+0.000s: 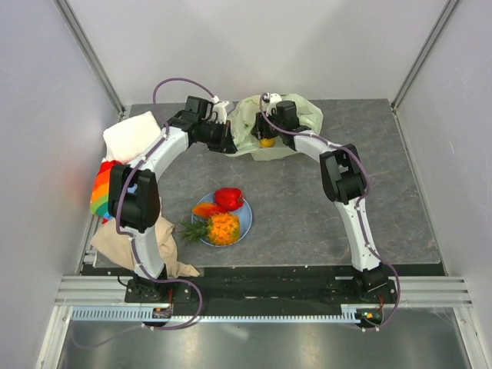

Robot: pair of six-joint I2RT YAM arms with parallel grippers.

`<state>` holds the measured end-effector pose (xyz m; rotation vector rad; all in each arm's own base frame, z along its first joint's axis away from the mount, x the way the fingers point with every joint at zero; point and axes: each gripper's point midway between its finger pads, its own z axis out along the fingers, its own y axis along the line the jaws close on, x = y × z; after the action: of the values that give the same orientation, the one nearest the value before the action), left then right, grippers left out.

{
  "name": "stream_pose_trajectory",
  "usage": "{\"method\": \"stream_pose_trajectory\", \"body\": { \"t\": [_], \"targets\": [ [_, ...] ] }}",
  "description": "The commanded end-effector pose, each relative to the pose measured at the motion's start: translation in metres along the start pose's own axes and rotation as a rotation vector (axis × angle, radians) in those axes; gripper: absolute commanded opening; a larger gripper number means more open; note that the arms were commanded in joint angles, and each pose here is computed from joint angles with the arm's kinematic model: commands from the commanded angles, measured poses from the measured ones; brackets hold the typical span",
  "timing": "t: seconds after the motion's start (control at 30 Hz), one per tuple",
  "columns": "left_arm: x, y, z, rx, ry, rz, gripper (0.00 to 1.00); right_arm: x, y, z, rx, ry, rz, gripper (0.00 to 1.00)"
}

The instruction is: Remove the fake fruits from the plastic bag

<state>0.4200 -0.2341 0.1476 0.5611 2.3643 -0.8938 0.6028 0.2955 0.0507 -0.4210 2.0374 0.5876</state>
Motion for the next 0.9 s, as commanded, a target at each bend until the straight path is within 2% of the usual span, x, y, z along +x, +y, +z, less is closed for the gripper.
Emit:
{"method": "stream_pose_trajectory", "body": {
  "t": [0.0, 0.07, 0.1, 0.17, 0.2, 0.27, 0.3, 0.37, 0.4, 0.47, 0.5, 0.57, 0.67, 0.7, 0.77, 0.8, 0.83, 0.87],
  "targets": [
    [-0.020, -0.006, -0.015, -0.008, -0.055, 0.044, 0.02, -0.064, 0.001, -0.031, -0.009, -0.128, -0.004, 0.54],
    [-0.021, -0.006, -0.016, -0.011, -0.059, 0.046, 0.02, -0.085, -0.001, -0.056, -0.013, -0.156, -0.001, 0.49],
    [-0.021, -0.007, -0.016, -0.008, -0.058, 0.048, 0.02, -0.071, -0.005, -0.062, -0.012, -0.126, 0.012, 0.47],
    [-0.019, -0.007, -0.016, -0.005, -0.056, 0.048, 0.02, -0.086, -0.011, -0.088, -0.014, -0.149, 0.013, 0.39],
    [-0.019, -0.009, -0.016, -0.001, -0.055, 0.048, 0.01, -0.070, -0.014, -0.094, -0.007, -0.114, 0.028, 0.36],
    [-0.019, -0.015, -0.017, 0.033, -0.053, 0.051, 0.01, -0.079, -0.022, -0.119, 0.008, -0.121, 0.022, 0.36],
    [-0.019, -0.018, -0.017, 0.051, -0.054, 0.056, 0.01, -0.059, -0.025, -0.126, 0.015, -0.060, 0.037, 0.35],
    [-0.019, -0.027, -0.018, 0.086, -0.053, 0.043, 0.02, -0.059, -0.026, -0.152, 0.006, -0.039, 0.018, 0.34],
    [-0.019, -0.032, -0.020, 0.100, -0.053, 0.038, 0.02, -0.036, -0.026, -0.161, 0.006, 0.029, 0.034, 0.32],
    [-0.016, -0.050, -0.027, 0.181, -0.045, 0.032, 0.02, -0.039, -0.021, -0.188, -0.007, 0.038, -0.005, 0.31],
    [-0.010, -0.054, -0.028, 0.200, -0.032, 0.019, 0.02, -0.020, -0.018, -0.197, -0.011, 0.092, 0.011, 0.31],
    [-0.010, -0.068, -0.042, 0.231, -0.045, 0.014, 0.02, -0.024, -0.007, -0.214, -0.038, 0.087, -0.029, 0.36],
    [-0.004, -0.070, -0.042, 0.213, -0.046, 0.006, 0.02, -0.019, 0.008, -0.208, -0.102, 0.082, -0.057, 0.51],
    [-0.003, -0.070, -0.039, 0.208, -0.044, 0.009, 0.02, -0.024, 0.009, -0.202, -0.091, 0.074, -0.051, 0.65],
    [-0.004, -0.064, -0.031, 0.191, -0.045, 0.021, 0.02, -0.031, 0.010, -0.181, -0.086, 0.069, -0.042, 0.77],
    [-0.009, -0.063, -0.031, 0.185, -0.051, 0.026, 0.02, -0.033, 0.011, -0.173, -0.082, 0.068, 0.007, 0.98],
    [-0.011, -0.062, -0.029, 0.182, -0.053, 0.032, 0.02, -0.021, 0.002, -0.156, -0.057, 0.096, 0.046, 0.98],
    [-0.010, -0.059, -0.026, 0.182, -0.048, 0.028, 0.01, -0.035, -0.002, -0.150, -0.041, 0.073, 0.067, 0.98]
  ]
}}
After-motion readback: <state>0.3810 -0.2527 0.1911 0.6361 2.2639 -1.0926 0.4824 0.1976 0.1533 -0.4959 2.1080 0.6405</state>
